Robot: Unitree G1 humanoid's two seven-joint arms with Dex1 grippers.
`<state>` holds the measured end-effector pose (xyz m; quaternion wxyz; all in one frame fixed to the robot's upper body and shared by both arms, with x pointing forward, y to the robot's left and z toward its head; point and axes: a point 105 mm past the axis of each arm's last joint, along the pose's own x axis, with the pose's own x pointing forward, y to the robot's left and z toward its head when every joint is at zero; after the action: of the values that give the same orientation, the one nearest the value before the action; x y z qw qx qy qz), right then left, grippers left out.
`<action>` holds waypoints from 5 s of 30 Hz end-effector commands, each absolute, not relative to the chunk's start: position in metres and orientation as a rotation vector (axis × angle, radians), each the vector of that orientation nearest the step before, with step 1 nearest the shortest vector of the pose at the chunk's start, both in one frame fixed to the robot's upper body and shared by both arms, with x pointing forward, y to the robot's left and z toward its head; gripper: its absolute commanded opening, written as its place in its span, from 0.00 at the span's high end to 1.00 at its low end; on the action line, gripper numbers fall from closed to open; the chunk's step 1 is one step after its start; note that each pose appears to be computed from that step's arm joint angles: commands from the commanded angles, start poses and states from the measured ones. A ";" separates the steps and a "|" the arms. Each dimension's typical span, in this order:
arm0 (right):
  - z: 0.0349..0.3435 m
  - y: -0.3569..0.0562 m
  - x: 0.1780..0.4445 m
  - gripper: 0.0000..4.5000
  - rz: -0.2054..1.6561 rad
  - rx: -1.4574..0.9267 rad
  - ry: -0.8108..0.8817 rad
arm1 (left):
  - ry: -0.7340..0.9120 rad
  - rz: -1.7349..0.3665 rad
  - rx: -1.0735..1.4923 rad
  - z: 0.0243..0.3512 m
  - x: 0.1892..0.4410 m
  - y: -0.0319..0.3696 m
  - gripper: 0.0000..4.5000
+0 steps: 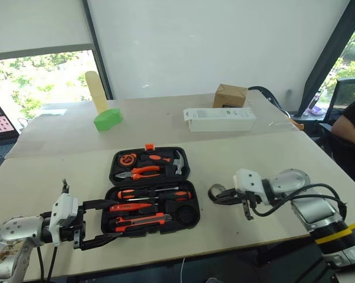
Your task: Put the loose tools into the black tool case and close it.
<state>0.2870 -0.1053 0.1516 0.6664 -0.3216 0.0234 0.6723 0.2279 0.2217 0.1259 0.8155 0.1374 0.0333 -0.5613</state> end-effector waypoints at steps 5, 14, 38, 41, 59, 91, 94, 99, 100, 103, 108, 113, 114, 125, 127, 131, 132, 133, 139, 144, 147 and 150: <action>0.154 -0.049 0.261 0.97 1.699 -0.750 -0.003 | 0.051 -1.206 0.306 0.131 0.223 0.220 0.00; 0.124 -0.054 0.273 0.97 1.640 -0.862 0.165 | 0.064 -1.200 0.303 0.129 0.215 0.220 0.00; 0.181 -0.071 0.267 0.01 1.683 -0.546 -0.066 | 0.067 -1.126 0.312 0.130 0.215 0.226 0.00; 0.188 -0.099 0.286 0.01 1.448 -0.479 -0.057 | 0.067 -1.113 0.313 0.129 0.215 0.227 0.00; 0.154 -0.159 0.290 0.01 1.075 -0.355 -0.018 | 0.039 -0.830 0.302 0.135 0.235 0.277 0.00; 0.117 -0.111 0.302 1.00 1.147 -0.567 -0.061 | 0.231 -0.739 0.218 0.088 0.255 0.217 0.99; 0.118 -0.107 0.295 1.00 1.183 -0.563 -0.047 | 0.239 -0.756 0.223 0.086 0.250 0.214 0.99; 0.116 -0.105 0.288 1.00 1.194 -0.546 -0.016 | 0.249 -0.729 0.227 0.086 0.245 0.221 0.99; 0.115 -0.107 0.287 1.00 1.193 -0.546 -0.008 | 0.253 -0.727 0.225 0.086 0.243 0.223 0.99; 0.114 -0.116 0.290 1.00 1.153 -0.594 0.004 | 0.255 -0.701 0.226 0.088 0.240 0.230 0.99; 0.130 -0.143 0.299 0.87 1.099 -0.511 0.062 | 0.264 -0.663 0.105 0.107 0.242 0.247 0.88; 0.155 -0.141 0.309 0.51 1.095 -0.319 0.161 | 0.401 -0.659 0.011 0.125 0.257 0.261 0.49; 0.156 -0.139 0.312 0.44 1.094 -0.271 0.224 | 0.440 -0.643 0.005 0.127 0.263 0.263 0.41; 0.170 -0.118 0.377 0.14 0.821 0.026 0.565 | 0.611 -0.467 -0.197 0.146 0.340 0.257 0.10; 0.169 -0.113 0.386 0.14 0.789 0.021 0.581 | 0.616 -0.456 -0.210 0.146 0.348 0.253 0.10; 0.165 -0.099 0.401 0.14 0.755 0.025 0.605 | 0.619 -0.425 -0.223 0.145 0.361 0.245 0.10; 0.164 -0.097 0.402 0.14 0.752 0.026 0.611 | 0.617 -0.423 -0.225 0.145 0.363 0.245 0.10; 0.163 -0.095 0.403 0.14 0.752 0.017 0.619 | 0.620 -0.414 -0.230 0.145 0.364 0.245 0.10; 0.154 -0.087 0.404 0.13 0.765 -0.021 0.662 | 0.651 -0.396 -0.231 0.139 0.361 0.247 0.15; 0.149 -0.082 0.404 0.45 0.776 -0.040 0.690 | 0.653 -0.372 -0.241 0.141 0.359 0.255 0.51; 0.147 -0.079 0.405 0.65 0.779 -0.048 0.695 | 0.650 -0.356 -0.244 0.143 0.359 0.258 0.71; 0.141 -0.075 0.405 0.89 0.784 -0.052 0.716 | 0.652 -0.335 -0.251 0.140 0.359 0.262 0.96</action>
<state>0.4030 -0.0731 0.1430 0.8602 -0.0137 0.3398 0.3799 0.3583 0.2518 0.1349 0.9185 -0.1315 0.3234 -0.1860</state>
